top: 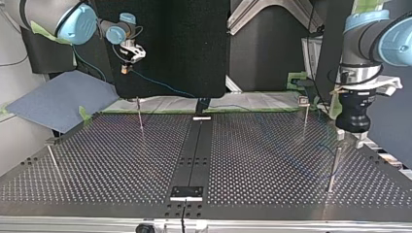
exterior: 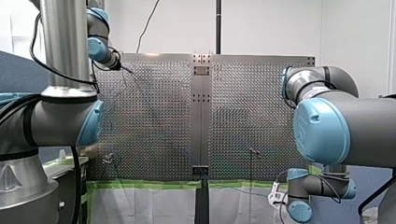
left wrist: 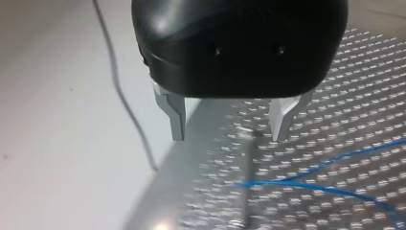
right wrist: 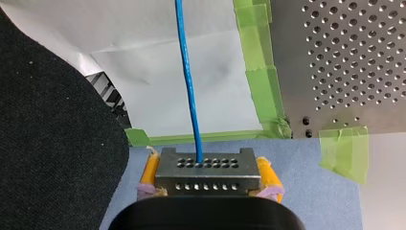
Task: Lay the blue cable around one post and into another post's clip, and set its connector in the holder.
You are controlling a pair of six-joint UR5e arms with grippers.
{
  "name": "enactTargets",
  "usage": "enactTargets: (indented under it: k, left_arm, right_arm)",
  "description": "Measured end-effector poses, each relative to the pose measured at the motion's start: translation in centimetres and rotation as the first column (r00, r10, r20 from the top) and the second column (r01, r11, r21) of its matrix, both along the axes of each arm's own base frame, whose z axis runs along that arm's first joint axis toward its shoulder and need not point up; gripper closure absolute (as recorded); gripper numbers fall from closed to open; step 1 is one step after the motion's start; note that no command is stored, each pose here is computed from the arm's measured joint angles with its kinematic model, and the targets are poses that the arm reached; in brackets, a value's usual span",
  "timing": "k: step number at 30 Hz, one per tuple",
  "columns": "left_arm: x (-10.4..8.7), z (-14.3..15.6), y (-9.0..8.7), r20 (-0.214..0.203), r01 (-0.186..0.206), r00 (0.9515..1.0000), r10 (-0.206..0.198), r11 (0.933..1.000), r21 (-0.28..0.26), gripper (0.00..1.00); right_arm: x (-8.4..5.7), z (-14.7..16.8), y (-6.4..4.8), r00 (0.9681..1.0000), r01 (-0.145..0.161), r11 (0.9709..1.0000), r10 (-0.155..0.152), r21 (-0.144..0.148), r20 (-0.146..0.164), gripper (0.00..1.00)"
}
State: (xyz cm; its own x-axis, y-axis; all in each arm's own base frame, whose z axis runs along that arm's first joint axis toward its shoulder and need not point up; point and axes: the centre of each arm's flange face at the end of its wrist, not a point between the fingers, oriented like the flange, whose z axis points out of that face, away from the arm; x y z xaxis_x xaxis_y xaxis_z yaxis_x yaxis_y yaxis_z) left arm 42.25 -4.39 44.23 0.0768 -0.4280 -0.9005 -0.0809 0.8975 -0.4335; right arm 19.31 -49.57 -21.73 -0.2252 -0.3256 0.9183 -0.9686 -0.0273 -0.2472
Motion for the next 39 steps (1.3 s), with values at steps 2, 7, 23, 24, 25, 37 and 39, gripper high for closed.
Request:
enactTargets:
  k: [2, 7, 23, 24, 25, 37, 39]
  left_arm:
    - [-0.5, 1.6, 0.1, 0.018, -0.021, 0.9996, 0.020, 0.9995, 0.024, 0.13]
    - [-1.9, 5.0, 0.0, 0.057, -0.065, 0.9965, 0.061, 0.9952, 0.073, 0.13]
    - [-2.5, 9.6, -2.9, 0.023, -0.102, 0.9948, 0.099, 0.9755, 0.195, 0.13]
    - [-2.4, 9.6, -3.1, 0.016, -0.101, 0.9949, 0.100, 0.9744, 0.201, 0.13]
    - [-2.3, 9.6, -3.3, 0.009, -0.100, 0.9949, 0.100, 0.9733, 0.207, 0.13]
    - [-2.0, 9.8, -6.5, -0.070, -0.023, 0.9967, 0.041, 0.9711, 0.238, 0.13]
    - [-2.1, 8.8, -7.0, -0.105, -0.005, 0.9939, 0.031, 0.9709, 0.239, 0.13]
  right_arm:
    - [0.0, 0.0, 0.0, 1.0000, -0.002, 1.0000, 0.002, 0.001, 0.001, 1.00]
    - [0.1, 0.0, 0.1, 1.0000, -0.008, 1.0000, 0.008, 0.002, 0.005, 1.00]
    - [1.0, 0.0, 0.3, 0.9995, -0.027, 0.9996, 0.027, 0.003, 0.018, 1.00]
    - [1.1, 0.0, 0.3, 0.9994, -0.029, 0.9996, 0.028, 0.003, 0.018, 1.00]
    - [1.2, 0.0, 0.4, 0.9994, -0.030, 0.9995, 0.030, 0.003, 0.018, 1.00]
    - [2.1, 0.0, 0.5, 0.9987, -0.049, 0.9988, 0.049, 0.004, 0.013, 1.00]
    - [2.2, 0.0, 0.6, 0.9986, -0.052, 0.9987, 0.052, 0.004, 0.013, 1.00]
